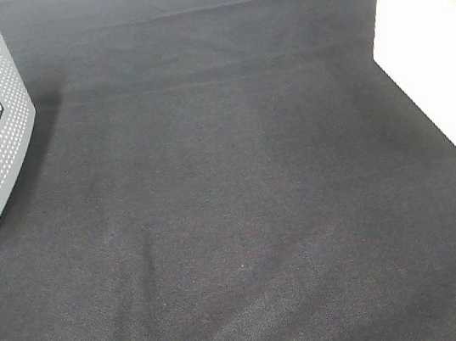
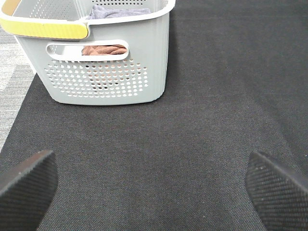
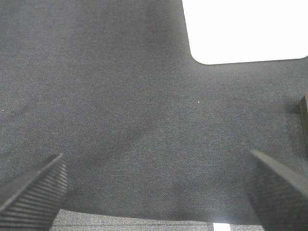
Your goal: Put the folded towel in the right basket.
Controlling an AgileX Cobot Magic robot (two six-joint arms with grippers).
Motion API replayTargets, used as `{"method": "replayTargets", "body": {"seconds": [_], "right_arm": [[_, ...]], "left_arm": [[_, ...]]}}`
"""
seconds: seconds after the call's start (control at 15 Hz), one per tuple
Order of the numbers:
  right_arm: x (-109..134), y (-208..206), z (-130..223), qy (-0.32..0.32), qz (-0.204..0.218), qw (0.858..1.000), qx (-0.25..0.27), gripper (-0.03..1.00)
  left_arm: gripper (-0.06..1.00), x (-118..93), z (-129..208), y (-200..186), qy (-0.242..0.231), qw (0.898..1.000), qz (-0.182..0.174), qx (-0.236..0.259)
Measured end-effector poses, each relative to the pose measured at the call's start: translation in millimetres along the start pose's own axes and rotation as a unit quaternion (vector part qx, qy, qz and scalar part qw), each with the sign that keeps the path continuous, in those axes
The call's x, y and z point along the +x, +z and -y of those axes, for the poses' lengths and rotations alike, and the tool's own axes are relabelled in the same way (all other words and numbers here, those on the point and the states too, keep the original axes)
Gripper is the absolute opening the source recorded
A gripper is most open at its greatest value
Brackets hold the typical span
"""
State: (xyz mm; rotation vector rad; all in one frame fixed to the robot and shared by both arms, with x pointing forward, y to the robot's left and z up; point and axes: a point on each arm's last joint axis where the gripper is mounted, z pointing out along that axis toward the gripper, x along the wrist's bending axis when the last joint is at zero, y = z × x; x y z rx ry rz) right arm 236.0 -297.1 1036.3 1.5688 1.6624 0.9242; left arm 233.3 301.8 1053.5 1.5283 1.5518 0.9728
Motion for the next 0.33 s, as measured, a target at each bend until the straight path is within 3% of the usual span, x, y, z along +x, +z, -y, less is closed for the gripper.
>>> {"method": "replayTargets", "body": {"seconds": [0.33], "right_arm": [[0.0,0.0,0.0,0.0,0.0,1.0,0.0,0.96]], "left_arm": [[0.99,0.0,0.0,0.0,0.0,1.0,0.0,0.0]]}}
